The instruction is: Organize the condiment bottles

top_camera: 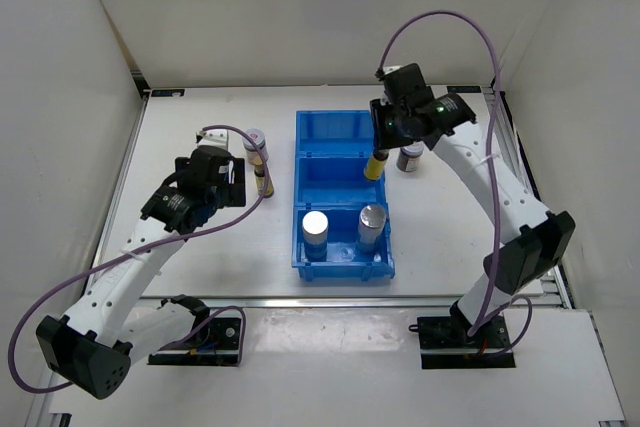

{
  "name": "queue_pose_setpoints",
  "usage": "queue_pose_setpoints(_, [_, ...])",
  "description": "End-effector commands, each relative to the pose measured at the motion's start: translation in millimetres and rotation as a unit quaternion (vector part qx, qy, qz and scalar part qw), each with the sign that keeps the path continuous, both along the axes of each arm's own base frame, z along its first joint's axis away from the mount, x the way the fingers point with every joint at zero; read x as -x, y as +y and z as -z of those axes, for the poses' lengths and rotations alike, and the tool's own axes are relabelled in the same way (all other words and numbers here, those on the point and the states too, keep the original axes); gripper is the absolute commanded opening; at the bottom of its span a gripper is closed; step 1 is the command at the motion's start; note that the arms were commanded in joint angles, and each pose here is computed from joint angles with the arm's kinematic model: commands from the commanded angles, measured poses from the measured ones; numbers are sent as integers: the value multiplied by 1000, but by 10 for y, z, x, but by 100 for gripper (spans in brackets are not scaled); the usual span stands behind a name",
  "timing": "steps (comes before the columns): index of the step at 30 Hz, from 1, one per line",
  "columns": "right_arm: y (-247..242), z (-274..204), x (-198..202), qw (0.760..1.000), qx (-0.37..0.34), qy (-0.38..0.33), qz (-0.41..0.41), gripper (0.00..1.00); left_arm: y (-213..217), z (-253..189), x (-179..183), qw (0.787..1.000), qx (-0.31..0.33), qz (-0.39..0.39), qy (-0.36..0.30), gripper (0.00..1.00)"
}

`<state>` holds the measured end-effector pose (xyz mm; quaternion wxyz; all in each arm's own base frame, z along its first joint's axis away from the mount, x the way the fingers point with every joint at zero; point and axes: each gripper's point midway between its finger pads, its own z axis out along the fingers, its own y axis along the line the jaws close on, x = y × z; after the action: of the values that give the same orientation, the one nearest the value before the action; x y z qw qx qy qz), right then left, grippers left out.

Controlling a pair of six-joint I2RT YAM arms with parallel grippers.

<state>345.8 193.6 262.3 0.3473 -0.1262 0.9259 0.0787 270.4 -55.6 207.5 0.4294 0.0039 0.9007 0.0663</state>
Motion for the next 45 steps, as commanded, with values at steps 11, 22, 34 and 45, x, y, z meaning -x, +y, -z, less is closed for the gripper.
queue_pose_setpoints(11, [377, 678, -184, 999, 28, 31, -30, 0, 3, -94, -27, 1000, 6, 2, -22, 99])
queue_pose_setpoints(22, [340, 979, -171, 997, 44, 57, -13, 48, -6, -48, -44, 1000, 2, 2, -14, 99])
queue_pose_setpoints(34, [192, 76, -97, 999, 6, -31, 3, 83, -387, -14, -213, 996, 71, 40, 21, 99])
queue_pose_setpoints(45, [51, -248, 296, 998, -30, -53, -25, 88, -856, 186, -964, 991, 99, 54, 67, 99])
